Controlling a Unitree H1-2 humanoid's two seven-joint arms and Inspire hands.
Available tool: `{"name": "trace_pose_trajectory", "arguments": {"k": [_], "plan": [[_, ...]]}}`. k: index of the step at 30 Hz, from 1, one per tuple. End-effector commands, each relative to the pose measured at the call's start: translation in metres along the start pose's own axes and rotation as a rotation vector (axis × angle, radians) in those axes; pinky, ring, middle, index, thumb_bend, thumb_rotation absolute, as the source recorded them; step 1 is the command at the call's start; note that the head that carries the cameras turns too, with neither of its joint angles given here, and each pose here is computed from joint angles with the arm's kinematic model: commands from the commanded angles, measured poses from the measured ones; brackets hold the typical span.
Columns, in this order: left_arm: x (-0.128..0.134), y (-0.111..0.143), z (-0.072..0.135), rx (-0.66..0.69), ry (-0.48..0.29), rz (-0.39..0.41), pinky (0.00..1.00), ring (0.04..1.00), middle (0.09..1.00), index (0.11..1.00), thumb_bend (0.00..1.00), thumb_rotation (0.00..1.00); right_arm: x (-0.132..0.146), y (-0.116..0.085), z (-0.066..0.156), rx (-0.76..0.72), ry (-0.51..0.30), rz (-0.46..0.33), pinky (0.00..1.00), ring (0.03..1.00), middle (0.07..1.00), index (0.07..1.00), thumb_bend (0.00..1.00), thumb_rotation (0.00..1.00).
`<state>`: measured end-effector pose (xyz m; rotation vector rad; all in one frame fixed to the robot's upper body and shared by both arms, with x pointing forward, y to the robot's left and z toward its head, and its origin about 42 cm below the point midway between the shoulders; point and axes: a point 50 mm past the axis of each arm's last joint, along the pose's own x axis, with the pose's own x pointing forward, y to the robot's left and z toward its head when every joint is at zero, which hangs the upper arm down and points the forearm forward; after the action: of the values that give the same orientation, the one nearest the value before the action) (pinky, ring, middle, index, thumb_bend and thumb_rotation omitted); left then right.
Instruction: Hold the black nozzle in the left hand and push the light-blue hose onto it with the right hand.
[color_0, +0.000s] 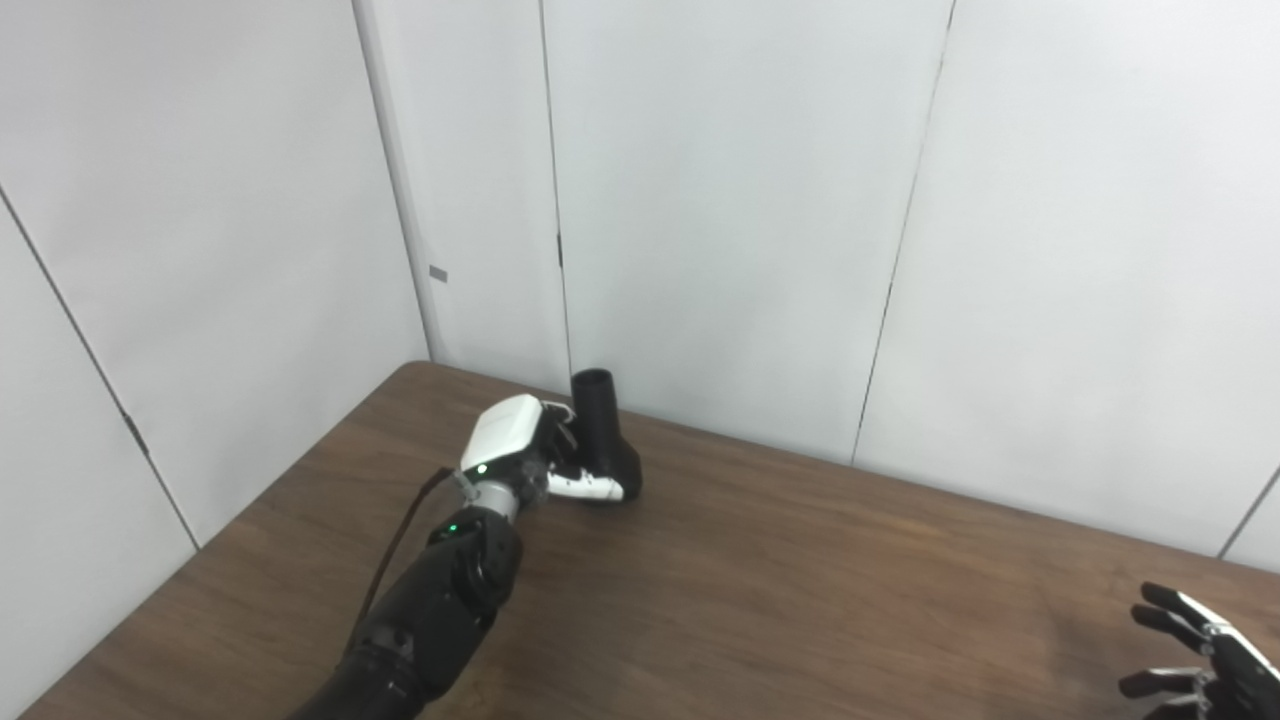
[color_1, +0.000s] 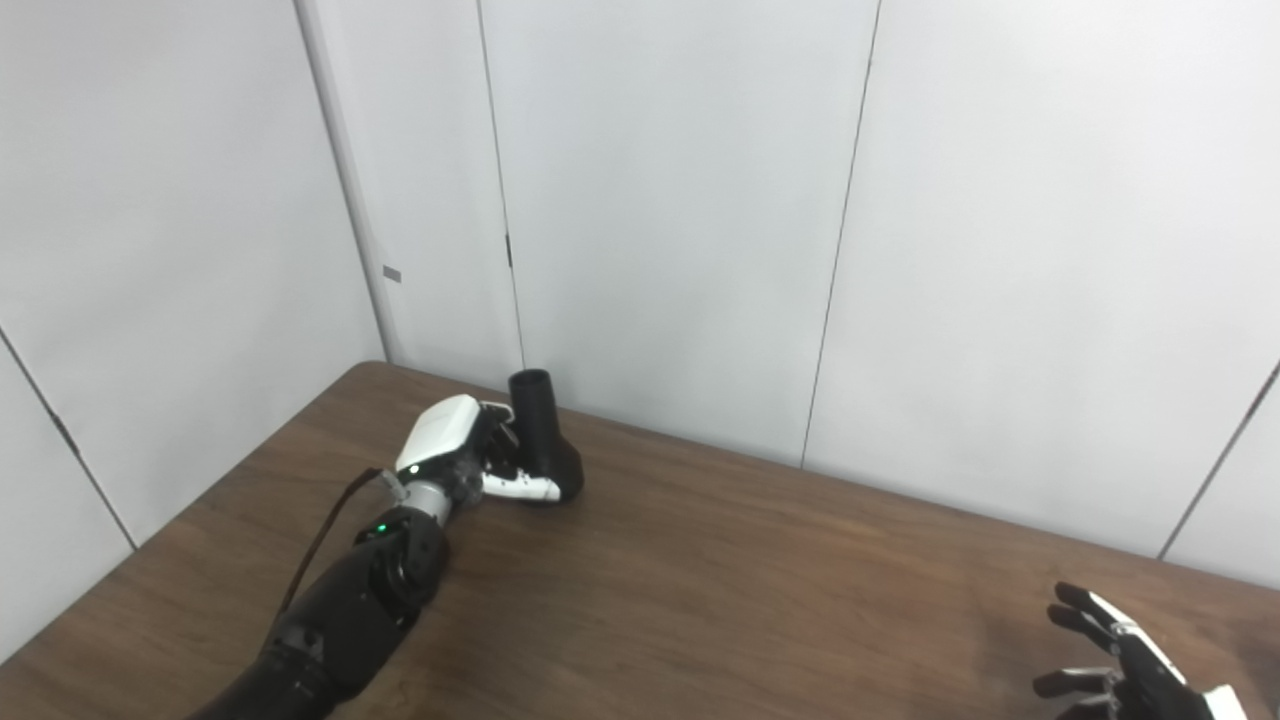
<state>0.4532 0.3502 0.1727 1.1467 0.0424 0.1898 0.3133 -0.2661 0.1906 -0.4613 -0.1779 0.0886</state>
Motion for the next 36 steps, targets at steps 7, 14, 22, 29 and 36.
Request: {"name": "trace_pose_trajectory", "arguments": {"k": [7,14,22,29,36], "plan": [[-0.005,-0.019,-0.006,0.034,-0.007,-0.038,0.50,0.536,0.543,0.448,0.52,0.00,0.006,-0.006,0.025,0.003,-0.075,-0.026,0.44,0.581,0.820,0.864,0.63,0.00],[-0.013,-0.028,-0.002,0.058,-0.083,-0.041,0.40,0.472,0.518,0.465,0.52,0.00,0.008,-0.004,0.029,0.003,-0.069,-0.030,0.43,0.583,0.823,0.869,0.63,0.00],[-0.041,-0.060,0.027,0.081,-0.314,-0.063,0.27,0.386,0.433,0.501,0.53,0.00,0.014,0.006,0.031,0.039,-0.083,-0.022,0.42,0.604,0.842,0.862,0.66,0.00],[-0.067,-0.099,0.065,0.056,-0.515,-0.089,0.26,0.381,0.420,0.502,0.52,0.00,0.022,0.008,0.015,0.007,-0.116,-0.021,0.42,0.580,0.813,0.841,0.71,0.05],[-0.085,-0.131,0.104,0.024,-0.636,-0.172,0.28,0.394,0.434,0.503,0.53,0.00,0.024,0.008,0.008,-0.016,-0.138,-0.058,0.41,0.569,0.797,0.829,0.73,0.15]]}}
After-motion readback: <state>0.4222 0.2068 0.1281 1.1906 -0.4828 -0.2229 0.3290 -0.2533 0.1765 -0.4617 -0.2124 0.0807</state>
